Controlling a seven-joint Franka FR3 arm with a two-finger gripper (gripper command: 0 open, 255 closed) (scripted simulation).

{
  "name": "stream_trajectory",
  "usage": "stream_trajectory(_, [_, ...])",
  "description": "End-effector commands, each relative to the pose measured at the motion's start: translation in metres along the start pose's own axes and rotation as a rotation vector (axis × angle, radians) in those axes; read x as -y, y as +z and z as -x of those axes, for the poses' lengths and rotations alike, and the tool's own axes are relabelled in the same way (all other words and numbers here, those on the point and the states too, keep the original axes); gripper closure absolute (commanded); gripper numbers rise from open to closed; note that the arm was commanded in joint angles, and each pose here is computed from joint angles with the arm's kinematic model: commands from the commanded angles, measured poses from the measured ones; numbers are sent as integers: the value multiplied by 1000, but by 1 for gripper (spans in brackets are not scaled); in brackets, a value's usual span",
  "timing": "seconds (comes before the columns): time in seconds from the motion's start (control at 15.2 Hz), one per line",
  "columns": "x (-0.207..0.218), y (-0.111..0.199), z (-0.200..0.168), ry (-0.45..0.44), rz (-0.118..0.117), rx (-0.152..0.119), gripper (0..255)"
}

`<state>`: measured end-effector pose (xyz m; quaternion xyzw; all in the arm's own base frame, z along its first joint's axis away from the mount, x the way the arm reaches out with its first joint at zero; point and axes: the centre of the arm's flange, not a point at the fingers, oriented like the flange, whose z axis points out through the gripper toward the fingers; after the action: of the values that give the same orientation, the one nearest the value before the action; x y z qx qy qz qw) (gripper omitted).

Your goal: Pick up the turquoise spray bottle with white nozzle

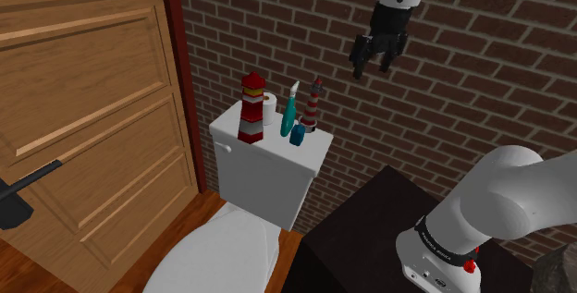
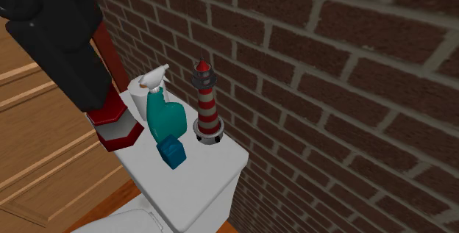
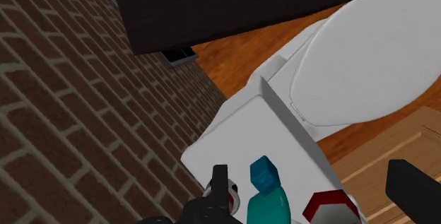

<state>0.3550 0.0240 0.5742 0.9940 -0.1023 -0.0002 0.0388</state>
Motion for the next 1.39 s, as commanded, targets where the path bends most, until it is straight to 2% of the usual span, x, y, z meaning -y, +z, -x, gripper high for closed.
stream_trajectory(0.0, [10,16,-23,48,2,-3,0])
stream_trajectory(0.66, [46,90,-126,279,18,-10,0])
stream_trajectory(1.32, [56,163,-235,510,34,-17,0])
